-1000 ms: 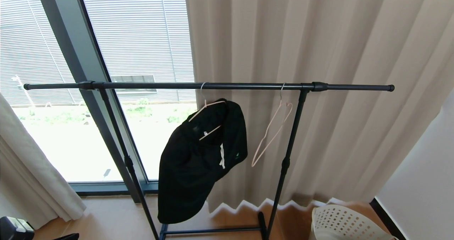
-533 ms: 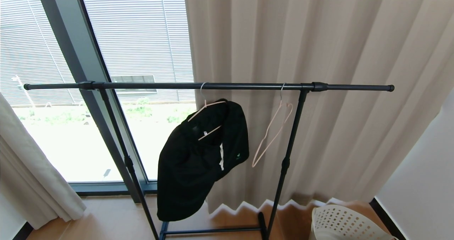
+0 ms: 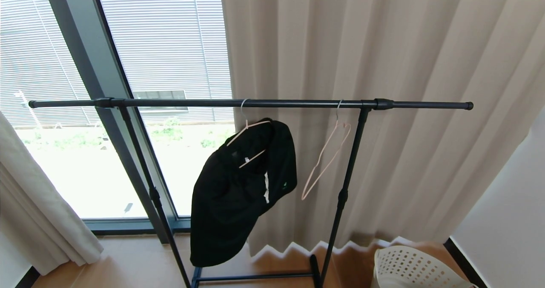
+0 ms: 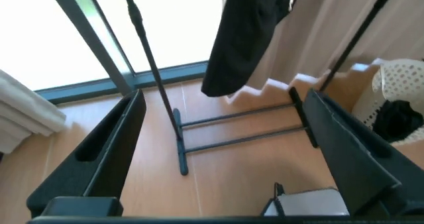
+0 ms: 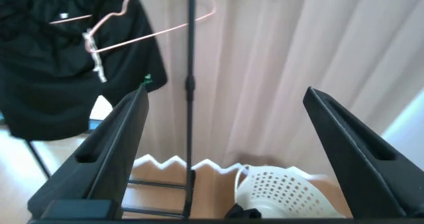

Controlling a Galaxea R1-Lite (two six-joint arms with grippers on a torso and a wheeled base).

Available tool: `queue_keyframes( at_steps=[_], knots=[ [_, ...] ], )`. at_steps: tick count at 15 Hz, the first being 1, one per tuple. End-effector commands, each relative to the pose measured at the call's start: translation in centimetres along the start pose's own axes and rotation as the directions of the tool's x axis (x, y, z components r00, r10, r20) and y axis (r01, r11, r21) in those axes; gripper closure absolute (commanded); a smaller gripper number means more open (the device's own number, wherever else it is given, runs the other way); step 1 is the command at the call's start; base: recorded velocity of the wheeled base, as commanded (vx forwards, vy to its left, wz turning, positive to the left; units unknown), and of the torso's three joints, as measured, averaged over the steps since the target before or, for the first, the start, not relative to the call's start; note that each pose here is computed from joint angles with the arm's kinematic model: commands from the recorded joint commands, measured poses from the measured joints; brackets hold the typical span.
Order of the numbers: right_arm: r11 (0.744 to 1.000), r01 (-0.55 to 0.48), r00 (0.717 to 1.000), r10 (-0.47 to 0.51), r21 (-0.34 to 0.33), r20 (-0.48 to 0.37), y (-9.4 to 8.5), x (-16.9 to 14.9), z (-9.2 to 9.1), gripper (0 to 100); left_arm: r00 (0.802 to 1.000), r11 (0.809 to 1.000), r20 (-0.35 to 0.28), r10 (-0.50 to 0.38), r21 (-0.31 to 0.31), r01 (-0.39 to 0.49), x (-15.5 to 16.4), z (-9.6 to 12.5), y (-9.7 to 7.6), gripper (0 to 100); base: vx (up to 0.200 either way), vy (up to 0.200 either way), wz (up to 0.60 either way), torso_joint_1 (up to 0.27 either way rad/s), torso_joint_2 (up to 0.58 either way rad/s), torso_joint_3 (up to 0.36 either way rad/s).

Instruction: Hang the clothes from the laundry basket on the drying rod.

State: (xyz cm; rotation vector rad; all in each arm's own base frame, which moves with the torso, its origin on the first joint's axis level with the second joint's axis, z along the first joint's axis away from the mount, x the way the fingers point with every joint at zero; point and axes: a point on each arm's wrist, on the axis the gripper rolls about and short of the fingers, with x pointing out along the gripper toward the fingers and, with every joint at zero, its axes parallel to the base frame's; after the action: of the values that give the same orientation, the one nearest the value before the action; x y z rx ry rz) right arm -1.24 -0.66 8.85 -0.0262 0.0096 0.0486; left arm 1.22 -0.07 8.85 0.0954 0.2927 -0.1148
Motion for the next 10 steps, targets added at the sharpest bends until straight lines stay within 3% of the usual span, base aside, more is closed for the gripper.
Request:
queue_keyframes(
  at_steps=[1,4,6,10],
  knots=[
    [0.996,0.085,0.996,-0.085,0.002,0.01,0.1,-0.14,0.0,0,0.978,0.999,0.203,0.053,-0.015,-0.051,-1.82,-0.56,0.05,0,0.0,0.0,0.0,0.0,0.0,0.0],
    [0.983,0.185,0.981,-0.185,0.01,0.049,0.25,-0.56,-0.07,0,0.956,0.997,0.283,0.073,-0.026,-0.068,-2.53,-0.93,0.03,0,0.0,0.0,0.0,0.0,0.0,0.0],
    [0.978,0.208,0.973,-0.209,0.018,0.101,0.33,-1.02,-0.16,0,0.956,0.997,0.284,0.075,-0.023,-0.071,-2.54,-0.91,0.03,0,0.0,0.0,0.0,0.0,0.0,0.0],
    [0.977,0.213,0.971,-0.215,0.034,0.103,0.32,-1.04,-0.17,0,0.952,0.991,0.277,0.132,-0.063,-0.119,-2.54,-0.91,0.07,0,0.0,0.0,0.0,0.0,0.0,0.0]
  ],
)
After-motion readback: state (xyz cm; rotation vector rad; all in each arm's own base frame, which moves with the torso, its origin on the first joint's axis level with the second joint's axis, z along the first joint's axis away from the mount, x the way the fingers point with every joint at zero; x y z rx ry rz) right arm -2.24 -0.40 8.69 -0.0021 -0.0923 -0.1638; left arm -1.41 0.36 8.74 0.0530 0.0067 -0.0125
